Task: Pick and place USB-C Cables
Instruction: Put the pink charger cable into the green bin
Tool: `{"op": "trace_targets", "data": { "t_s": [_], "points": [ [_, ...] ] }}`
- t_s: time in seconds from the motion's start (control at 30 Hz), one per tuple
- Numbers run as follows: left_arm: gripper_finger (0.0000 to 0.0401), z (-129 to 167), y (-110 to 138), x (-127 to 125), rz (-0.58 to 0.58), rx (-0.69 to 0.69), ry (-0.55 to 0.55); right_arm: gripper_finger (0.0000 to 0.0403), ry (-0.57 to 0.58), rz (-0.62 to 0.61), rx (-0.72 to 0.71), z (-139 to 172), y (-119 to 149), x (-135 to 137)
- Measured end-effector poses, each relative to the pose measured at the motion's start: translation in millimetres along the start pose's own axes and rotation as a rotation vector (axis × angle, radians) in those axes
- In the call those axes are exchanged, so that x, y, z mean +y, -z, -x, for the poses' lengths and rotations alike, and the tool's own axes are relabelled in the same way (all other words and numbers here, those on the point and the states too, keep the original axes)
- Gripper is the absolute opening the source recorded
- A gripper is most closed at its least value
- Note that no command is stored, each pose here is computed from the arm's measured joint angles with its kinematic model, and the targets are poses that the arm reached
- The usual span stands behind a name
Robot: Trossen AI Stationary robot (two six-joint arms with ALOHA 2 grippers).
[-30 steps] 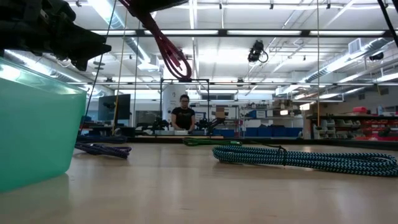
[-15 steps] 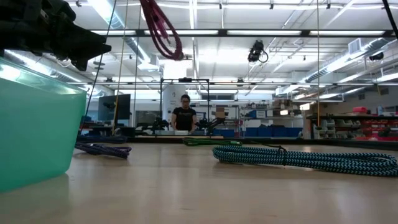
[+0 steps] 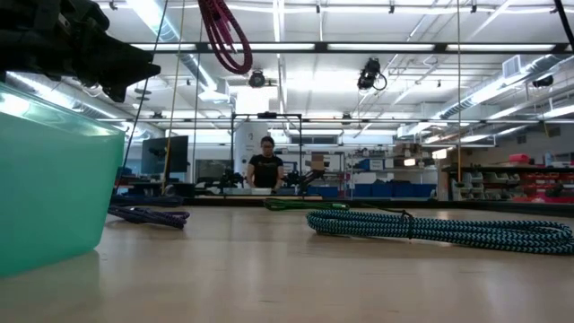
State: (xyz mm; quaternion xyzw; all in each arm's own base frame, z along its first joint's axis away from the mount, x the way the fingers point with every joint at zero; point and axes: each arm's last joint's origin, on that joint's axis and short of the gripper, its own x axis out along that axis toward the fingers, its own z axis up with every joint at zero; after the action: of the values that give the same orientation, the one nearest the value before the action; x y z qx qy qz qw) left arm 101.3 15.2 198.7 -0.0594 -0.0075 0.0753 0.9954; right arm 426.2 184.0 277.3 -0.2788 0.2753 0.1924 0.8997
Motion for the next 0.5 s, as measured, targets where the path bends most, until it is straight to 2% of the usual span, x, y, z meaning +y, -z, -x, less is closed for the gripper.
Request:
{"op": "trace_targets", "data": {
  "t_s": [0.5],
  "points": [
    [0.0156, 0.0, 0.0, 0.0, 0.0, 0.0, 0.0, 0.0016, -0.011, 0.014, -0.007, 1.9, -4.9, 11.2]
  ]
}}
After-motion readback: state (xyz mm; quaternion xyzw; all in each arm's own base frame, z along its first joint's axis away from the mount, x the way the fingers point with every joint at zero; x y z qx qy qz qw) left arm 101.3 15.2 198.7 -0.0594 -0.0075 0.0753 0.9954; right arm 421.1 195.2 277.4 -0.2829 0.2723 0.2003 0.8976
